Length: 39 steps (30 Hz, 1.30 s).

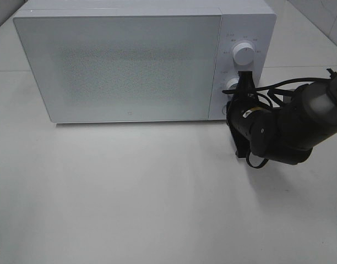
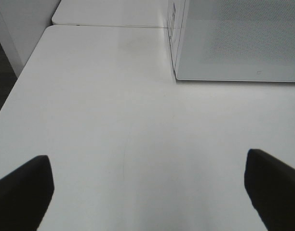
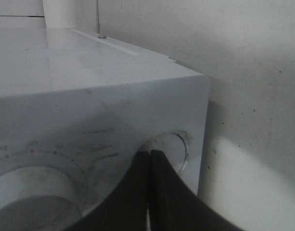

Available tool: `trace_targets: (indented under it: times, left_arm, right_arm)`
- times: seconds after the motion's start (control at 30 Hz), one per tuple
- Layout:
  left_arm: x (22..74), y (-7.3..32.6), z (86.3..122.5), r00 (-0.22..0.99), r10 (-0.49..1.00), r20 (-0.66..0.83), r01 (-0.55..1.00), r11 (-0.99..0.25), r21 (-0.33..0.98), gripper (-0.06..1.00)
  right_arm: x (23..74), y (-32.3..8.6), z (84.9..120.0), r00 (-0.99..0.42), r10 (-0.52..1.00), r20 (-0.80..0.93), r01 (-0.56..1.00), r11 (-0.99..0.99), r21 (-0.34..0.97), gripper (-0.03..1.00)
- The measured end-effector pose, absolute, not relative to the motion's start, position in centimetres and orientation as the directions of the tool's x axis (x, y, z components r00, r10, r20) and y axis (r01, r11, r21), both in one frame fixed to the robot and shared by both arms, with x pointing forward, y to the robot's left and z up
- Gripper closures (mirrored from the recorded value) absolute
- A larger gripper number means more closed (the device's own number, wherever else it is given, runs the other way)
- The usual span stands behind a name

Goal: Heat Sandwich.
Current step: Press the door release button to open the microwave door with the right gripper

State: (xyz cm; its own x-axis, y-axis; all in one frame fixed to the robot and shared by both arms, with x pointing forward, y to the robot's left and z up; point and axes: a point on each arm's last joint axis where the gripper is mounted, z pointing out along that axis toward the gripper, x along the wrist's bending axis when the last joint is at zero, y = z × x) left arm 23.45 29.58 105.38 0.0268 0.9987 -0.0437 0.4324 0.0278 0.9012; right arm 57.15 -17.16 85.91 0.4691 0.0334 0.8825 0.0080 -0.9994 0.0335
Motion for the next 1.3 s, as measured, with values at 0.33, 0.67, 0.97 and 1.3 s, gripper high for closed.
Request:
trace_targets:
  times: [0.33,0.67,0.97,1.3]
  left_arm:
    - [23.4,29.6,105.4,0.027,0.999,-0.044,0.432,0.028,0.901,-0.05]
    - [23.4,29.6,105.4,0.027,0.999,-0.044,0.432,0.028,0.901,-0.05]
    - [23.4,29.6,105.4,0.027,0.999,-0.044,0.432,0.028,0.901,-0.05]
    - [23.4,29.6,105.4,0.027,0.999,-0.044,0.432,0.028,0.901,-0.05]
  right_arm:
    - [58.0,-16.7,85.2,0.485,0.007,0.874,-0.015,-1.000,0.017,0.95]
    - [58.5,-16.5,84.8,0.447,0.039,0.894,-0.019,-0.998,0.054,0.95]
    - [58.7,-16.5,84.5,0.444,0.045,0.895,-0.017,-0.998,0.059,0.95]
    - [58.8,-16.6,84.3,0.460,0.045,0.887,-0.009,-0.998,0.055,0.95]
